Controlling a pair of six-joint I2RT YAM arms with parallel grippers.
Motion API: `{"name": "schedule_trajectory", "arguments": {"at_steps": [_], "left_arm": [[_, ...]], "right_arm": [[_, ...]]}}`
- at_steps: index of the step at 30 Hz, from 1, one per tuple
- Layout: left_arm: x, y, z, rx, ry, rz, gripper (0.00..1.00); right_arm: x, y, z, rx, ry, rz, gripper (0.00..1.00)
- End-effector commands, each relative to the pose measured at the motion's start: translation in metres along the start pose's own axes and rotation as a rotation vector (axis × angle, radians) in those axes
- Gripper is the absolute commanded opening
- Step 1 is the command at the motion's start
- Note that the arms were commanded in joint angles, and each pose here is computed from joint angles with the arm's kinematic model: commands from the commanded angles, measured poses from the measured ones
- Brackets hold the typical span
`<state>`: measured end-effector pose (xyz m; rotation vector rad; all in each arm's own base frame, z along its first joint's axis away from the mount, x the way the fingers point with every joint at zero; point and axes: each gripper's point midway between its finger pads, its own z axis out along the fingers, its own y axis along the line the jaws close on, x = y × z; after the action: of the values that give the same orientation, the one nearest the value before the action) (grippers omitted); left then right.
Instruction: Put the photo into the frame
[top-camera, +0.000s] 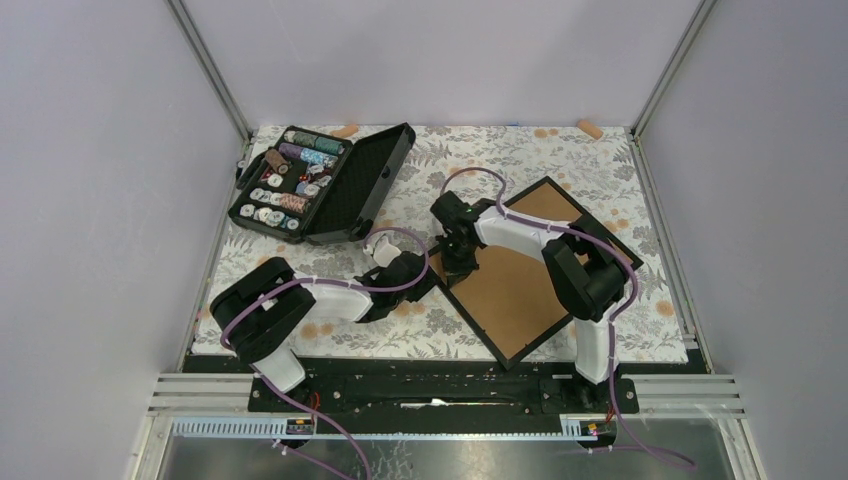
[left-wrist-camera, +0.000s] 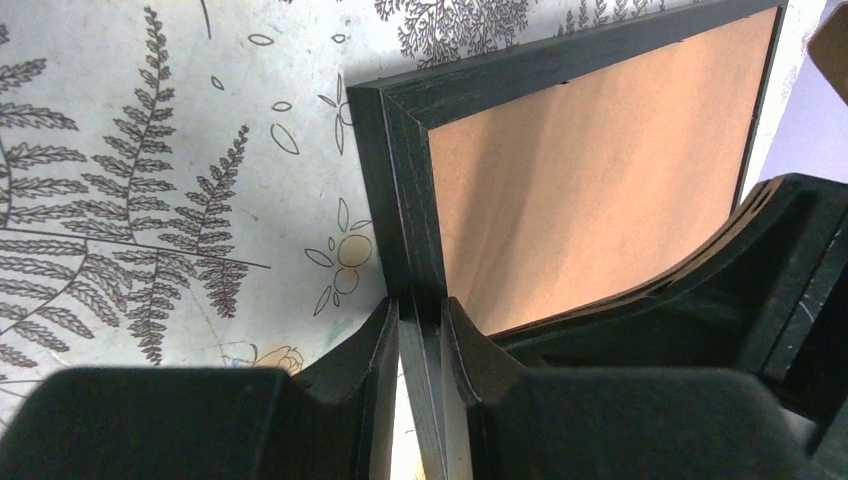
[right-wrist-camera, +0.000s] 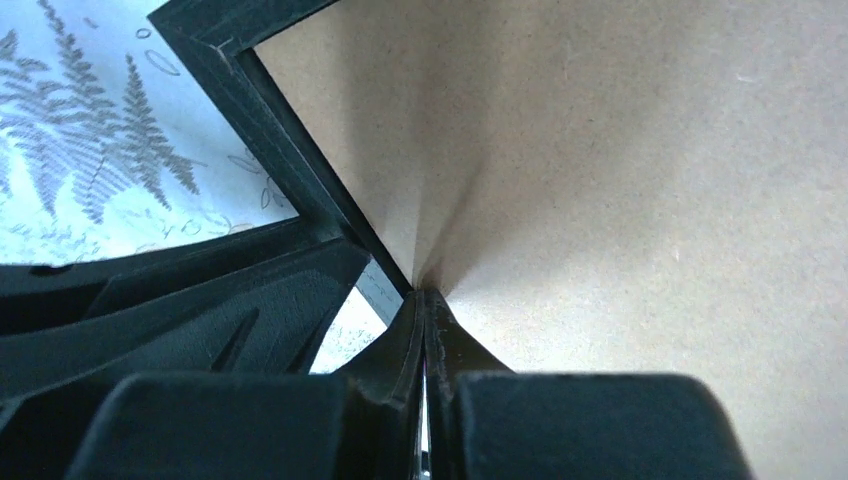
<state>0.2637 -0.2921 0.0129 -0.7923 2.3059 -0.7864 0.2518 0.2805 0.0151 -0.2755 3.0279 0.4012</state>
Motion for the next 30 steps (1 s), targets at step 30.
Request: {"name": "schedule_trajectory", "arguments": {"at_steps": [30], "left_arm": [[0.004, 0.146, -0.01, -0.491, 0.037, 0.239, 0.05]], "right_arm": [[0.012, -0.078, 0.023, 0.573, -0.011, -0.134, 0.33]]}}
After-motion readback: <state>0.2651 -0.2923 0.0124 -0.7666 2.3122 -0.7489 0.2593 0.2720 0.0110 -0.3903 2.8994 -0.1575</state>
